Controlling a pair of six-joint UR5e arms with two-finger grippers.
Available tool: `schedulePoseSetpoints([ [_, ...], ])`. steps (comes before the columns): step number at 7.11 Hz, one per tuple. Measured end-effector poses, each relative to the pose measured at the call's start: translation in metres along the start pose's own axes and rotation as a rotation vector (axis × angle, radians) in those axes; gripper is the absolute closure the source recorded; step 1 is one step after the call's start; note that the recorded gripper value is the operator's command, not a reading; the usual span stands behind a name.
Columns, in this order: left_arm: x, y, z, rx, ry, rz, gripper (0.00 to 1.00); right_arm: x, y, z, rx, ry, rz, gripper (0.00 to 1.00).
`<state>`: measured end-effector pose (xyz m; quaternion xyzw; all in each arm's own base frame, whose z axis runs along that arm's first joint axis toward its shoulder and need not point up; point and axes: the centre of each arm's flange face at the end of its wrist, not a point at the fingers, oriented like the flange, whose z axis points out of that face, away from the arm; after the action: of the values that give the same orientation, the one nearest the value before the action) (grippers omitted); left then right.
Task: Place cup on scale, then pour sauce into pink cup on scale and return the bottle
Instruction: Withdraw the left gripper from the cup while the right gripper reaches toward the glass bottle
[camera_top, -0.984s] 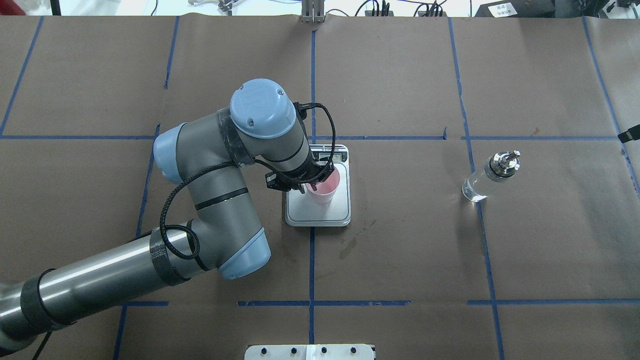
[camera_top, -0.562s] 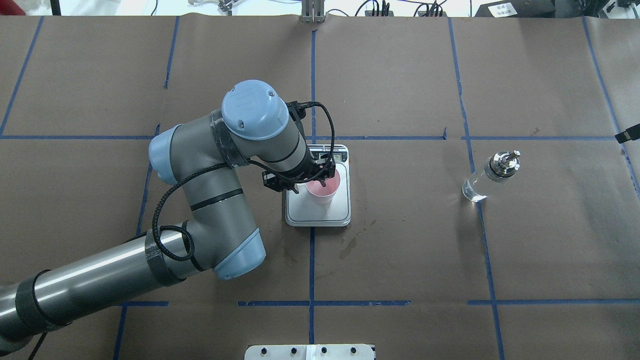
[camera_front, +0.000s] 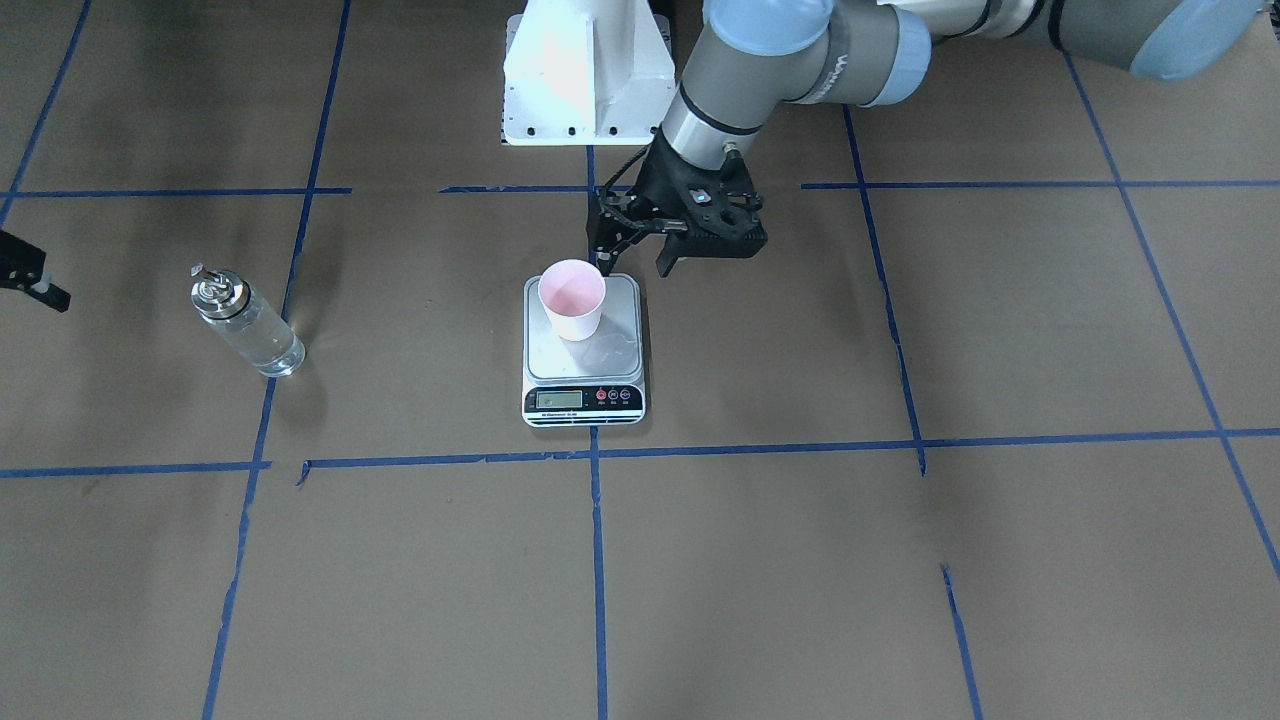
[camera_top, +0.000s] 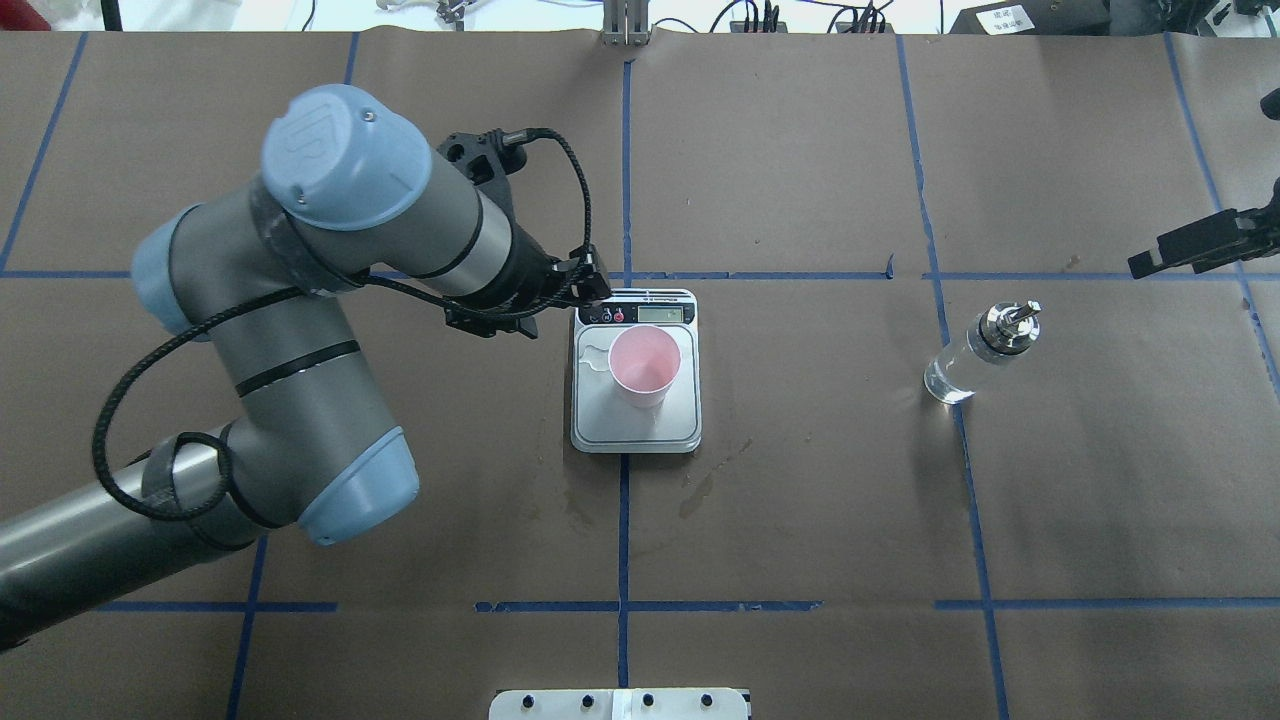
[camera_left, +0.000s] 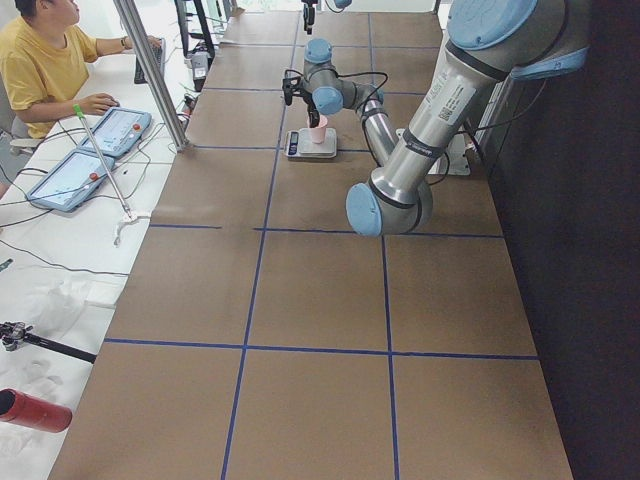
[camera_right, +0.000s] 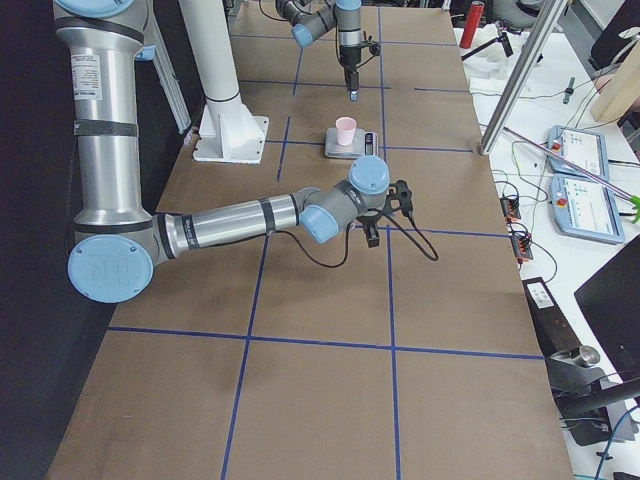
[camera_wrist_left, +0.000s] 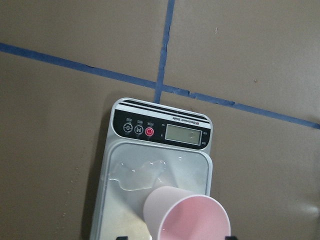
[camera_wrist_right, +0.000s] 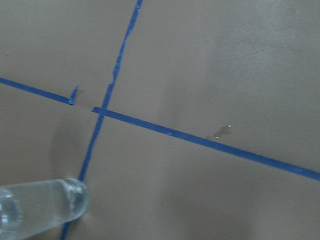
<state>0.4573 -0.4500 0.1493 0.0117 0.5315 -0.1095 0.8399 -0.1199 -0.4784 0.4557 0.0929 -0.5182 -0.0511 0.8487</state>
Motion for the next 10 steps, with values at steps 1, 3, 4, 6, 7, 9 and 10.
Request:
schedulePoseSetpoints([
  [1,-0.016,-0.003,-0.008,0.011,-0.004,-0.006,0.29,-0.051,0.015,-0.007,0.004,-0.036,0.043,0.00],
  [3,-0.025,-0.006,-0.015,0.025,-0.006,-0.011,0.29,-0.118,0.051,-0.012,0.038,-0.039,0.112,0.04],
  [4,-0.026,-0.007,-0.014,0.028,-0.007,-0.012,0.28,-0.143,0.065,-0.014,0.073,-0.032,0.139,0.00],
  [6,-0.029,-0.011,-0.016,0.037,-0.007,0.001,0.27,-0.170,0.097,0.005,0.136,0.033,0.139,0.00],
  [7,-0.034,-0.020,-0.020,0.049,-0.014,0.040,0.19,-0.176,0.115,0.028,0.172,0.099,0.110,0.00],
  [9,-0.073,-0.059,-0.035,0.098,-0.064,0.179,0.00,-0.187,0.154,0.076,0.244,0.213,0.071,0.09],
  [10,-0.104,-0.081,-0.044,0.122,-0.106,0.254,0.00,-0.189,0.171,0.095,0.282,0.259,0.051,0.08],
])
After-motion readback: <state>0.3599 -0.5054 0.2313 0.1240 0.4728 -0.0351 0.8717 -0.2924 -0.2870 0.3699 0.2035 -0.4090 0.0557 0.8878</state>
